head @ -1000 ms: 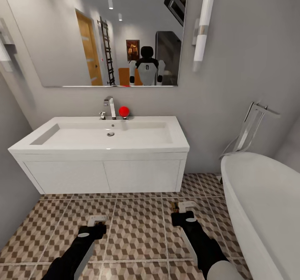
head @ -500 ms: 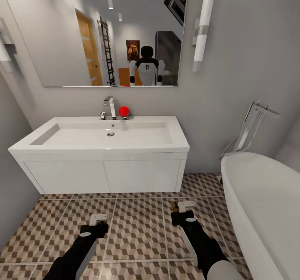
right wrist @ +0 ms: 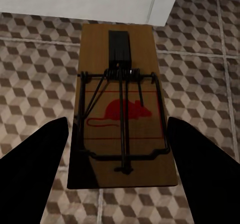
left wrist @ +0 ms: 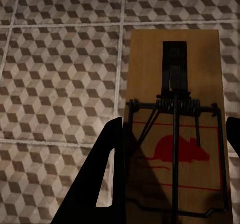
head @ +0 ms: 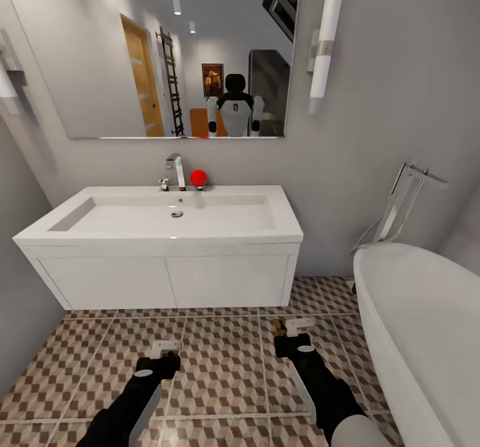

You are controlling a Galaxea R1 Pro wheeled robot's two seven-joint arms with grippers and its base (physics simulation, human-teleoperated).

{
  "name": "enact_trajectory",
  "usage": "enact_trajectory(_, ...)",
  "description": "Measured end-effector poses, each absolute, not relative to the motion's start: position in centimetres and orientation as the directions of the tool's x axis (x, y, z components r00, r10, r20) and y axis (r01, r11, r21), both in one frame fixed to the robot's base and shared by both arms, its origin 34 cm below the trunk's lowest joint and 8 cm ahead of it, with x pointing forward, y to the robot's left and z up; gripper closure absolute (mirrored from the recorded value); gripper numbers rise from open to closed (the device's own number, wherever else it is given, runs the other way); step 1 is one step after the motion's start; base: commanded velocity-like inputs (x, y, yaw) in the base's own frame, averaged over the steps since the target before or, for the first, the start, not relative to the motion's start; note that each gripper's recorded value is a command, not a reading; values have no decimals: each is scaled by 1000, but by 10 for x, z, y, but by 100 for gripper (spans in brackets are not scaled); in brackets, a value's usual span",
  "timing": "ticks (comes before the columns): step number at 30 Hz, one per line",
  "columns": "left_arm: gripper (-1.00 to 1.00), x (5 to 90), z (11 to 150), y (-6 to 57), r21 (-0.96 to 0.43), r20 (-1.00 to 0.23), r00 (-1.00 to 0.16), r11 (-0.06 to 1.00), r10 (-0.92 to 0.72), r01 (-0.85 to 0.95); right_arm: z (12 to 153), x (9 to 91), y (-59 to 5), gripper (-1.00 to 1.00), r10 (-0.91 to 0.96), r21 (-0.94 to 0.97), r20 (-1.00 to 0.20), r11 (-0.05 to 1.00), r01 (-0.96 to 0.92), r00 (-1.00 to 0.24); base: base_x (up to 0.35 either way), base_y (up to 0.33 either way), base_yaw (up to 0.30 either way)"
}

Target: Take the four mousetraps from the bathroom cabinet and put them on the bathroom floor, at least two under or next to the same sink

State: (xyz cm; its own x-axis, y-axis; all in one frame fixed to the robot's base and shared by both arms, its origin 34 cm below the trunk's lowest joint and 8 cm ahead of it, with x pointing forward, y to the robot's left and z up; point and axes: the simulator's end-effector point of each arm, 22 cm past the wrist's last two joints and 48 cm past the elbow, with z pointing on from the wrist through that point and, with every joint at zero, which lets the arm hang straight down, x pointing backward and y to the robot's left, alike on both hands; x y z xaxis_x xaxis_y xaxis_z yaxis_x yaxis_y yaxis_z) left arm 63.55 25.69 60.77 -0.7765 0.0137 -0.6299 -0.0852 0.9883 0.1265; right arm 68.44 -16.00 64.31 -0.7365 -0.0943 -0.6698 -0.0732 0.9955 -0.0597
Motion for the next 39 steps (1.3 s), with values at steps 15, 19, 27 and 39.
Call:
enact_trajectory(15, 100, 635, 602, 251, 120, -629, -778, 989, 13, -81, 654, 696, -161, 100, -88, -59, -699, 996, -65, -710, 0, 0, 0)
enact_trajectory(19, 100, 635, 595, 250, 118, -629, -777, 990, 12, -81, 650, 697, -161, 100, -86, -58, -703, 996, -65, -706, 0, 0, 0)
enact_trajectory(27, 100, 632, 576, 249, 119, -622, -783, 990, 14, -77, 632, 696, -161, 100, -85, -57, -699, 996, -64, -710, 0, 0, 0)
enact_trajectory(39, 100, 626, 546, 236, 129, -609, -791, 991, 55, -30, 600, 691, -160, 100, -87, -56, -686, 996, -67, -722, 0, 0, 0)
